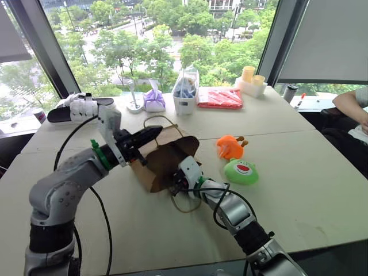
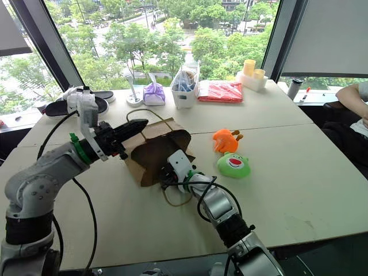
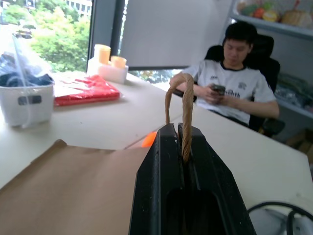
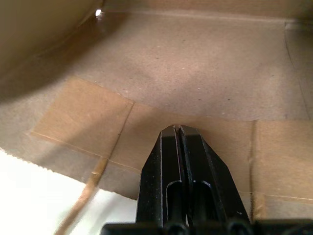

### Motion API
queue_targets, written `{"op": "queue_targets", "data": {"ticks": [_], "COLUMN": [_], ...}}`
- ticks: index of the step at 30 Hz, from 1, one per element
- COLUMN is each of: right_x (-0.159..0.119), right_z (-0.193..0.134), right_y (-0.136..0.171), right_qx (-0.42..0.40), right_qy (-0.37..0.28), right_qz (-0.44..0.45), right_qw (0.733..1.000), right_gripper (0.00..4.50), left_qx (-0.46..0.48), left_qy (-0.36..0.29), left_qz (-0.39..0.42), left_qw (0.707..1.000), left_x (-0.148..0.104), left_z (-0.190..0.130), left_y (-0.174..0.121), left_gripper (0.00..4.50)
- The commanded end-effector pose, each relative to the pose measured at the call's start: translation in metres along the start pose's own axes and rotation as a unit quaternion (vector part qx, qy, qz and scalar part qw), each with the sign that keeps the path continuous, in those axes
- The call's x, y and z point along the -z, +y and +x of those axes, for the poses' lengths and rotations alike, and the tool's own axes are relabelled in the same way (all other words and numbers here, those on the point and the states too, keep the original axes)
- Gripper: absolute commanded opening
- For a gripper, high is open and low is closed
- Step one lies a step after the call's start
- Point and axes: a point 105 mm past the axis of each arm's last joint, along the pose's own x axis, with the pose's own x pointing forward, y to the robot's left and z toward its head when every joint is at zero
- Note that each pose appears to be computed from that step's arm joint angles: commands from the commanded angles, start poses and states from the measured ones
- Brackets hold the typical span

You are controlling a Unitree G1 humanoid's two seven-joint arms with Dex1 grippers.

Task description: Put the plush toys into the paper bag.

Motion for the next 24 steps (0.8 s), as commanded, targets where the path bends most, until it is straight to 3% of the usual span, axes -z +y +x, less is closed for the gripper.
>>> {"op": "queue_targets", "data": {"ticks": [1,10,16,19,24], "right_x": [0.008,0.014,0.007,-0.015,-0.039], "right_z": [-0.004,-0.008,-0.014,-0.028,-0.068], "right_y": [-0.006,-0.007,-0.01,-0.015,-0.026], "right_qx": [0.007,0.002,0.004,-0.002,-0.008], "right_qy": [0.011,0.022,0.016,-0.011,-0.021], "right_qz": [0.001,-0.004,-0.003,0.01,-0.014], "right_qw": [1.0,1.0,1.0,1.0,1.0], "right_gripper": [0.0,0.0,0.0,0.0,0.0], "left_qx": [-0.02,-0.031,-0.011,-0.003,-0.004], "left_qy": [-0.052,-0.107,-0.055,-0.015,-0.006], "left_qz": [0.019,0.015,-0.016,-0.044,-0.052], "left_qw": [0.998,0.994,0.998,0.999,0.999], "left_x": [-0.04,-0.07,-0.024,0.014,0.028], "left_z": [-0.006,0.002,0.005,0.002,-0.001], "left_y": [0.006,0.007,-0.01,-0.021,-0.024], "left_gripper": [0.04,0.04,0.04,0.04,0.04]}}
